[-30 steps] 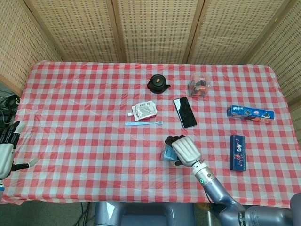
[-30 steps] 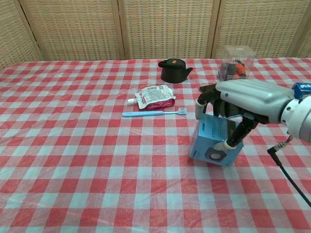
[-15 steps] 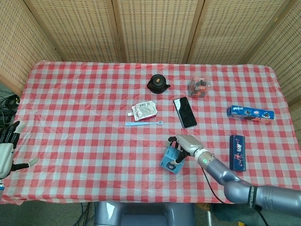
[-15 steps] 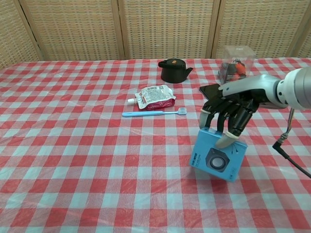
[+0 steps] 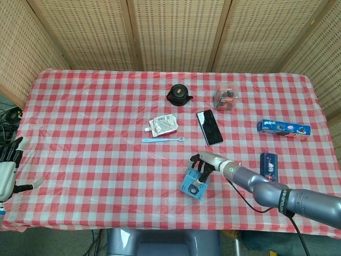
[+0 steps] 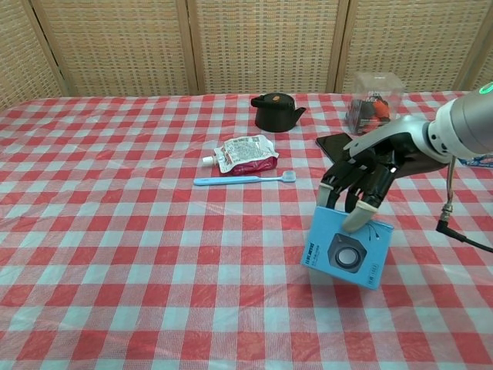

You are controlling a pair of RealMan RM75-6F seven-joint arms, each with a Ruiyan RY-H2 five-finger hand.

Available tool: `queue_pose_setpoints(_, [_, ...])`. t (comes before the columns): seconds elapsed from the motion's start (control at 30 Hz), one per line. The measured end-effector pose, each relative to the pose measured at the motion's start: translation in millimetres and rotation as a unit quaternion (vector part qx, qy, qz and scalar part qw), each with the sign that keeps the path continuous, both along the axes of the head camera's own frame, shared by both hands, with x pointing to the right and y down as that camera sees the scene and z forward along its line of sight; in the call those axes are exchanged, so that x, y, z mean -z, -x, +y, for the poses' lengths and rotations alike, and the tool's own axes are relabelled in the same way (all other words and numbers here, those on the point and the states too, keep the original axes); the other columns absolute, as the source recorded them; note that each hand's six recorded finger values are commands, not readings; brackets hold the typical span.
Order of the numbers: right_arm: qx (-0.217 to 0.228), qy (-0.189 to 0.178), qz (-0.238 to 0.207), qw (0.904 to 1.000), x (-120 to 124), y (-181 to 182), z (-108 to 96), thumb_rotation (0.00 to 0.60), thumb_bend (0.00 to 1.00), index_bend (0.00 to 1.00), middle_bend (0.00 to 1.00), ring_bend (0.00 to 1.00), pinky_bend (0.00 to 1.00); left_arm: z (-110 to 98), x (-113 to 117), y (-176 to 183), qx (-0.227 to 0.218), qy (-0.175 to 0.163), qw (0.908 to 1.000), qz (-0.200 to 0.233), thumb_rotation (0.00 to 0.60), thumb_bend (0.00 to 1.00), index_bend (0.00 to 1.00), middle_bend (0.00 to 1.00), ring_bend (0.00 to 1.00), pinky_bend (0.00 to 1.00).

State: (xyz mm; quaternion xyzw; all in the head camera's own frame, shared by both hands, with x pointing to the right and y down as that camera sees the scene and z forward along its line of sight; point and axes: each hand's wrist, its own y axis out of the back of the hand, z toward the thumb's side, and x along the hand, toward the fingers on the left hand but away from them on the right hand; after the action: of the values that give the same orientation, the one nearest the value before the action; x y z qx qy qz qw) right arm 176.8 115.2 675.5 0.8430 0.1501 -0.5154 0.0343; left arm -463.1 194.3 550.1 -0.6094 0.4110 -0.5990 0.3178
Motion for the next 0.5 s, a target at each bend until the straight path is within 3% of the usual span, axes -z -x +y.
queue_pose_setpoints(0.07, [0.011, -0.001, 0.007, 0.9999, -3, -2, 2, 0.600, 0.37, 0.07, 0.03, 0.03, 0.02, 1, 0, 0, -0.001, 0.001, 1.0000, 0.001, 0.600, 0.00, 0.00, 0.00, 0.00, 0.00])
queue_pose_setpoints(0.2, [0.014, -0.033, 0.013, 0.9993, -4, -3, -4, 0.600, 0.19, 0.00, 0.00, 0.00, 0.00, 1, 1, -1, -0.001, -0.001, 1.0000, 0.002, 0.600, 0.00, 0.00, 0.00, 0.00, 0.00])
queue_pose_setpoints(0.37, [0.000, -0.112, 0.014, 0.9937, 4, -5, -21, 0.600, 0.17, 0.00, 0.00, 0.00, 0.00, 1, 2, -1, -0.002, -0.002, 1.0000, 0.005, 0.600, 0.00, 0.00, 0.00, 0.00, 0.00])
queue_pose_setpoints(0.5, [-0.007, -0.144, 0.003, 0.9895, 19, -7, -24, 0.600, 0.16, 0.00, 0.00, 0.00, 0.00, 1, 3, -1, -0.002, -0.004, 1.0000, 0.007, 0.600, 0.00, 0.00, 0.00, 0.00, 0.00])
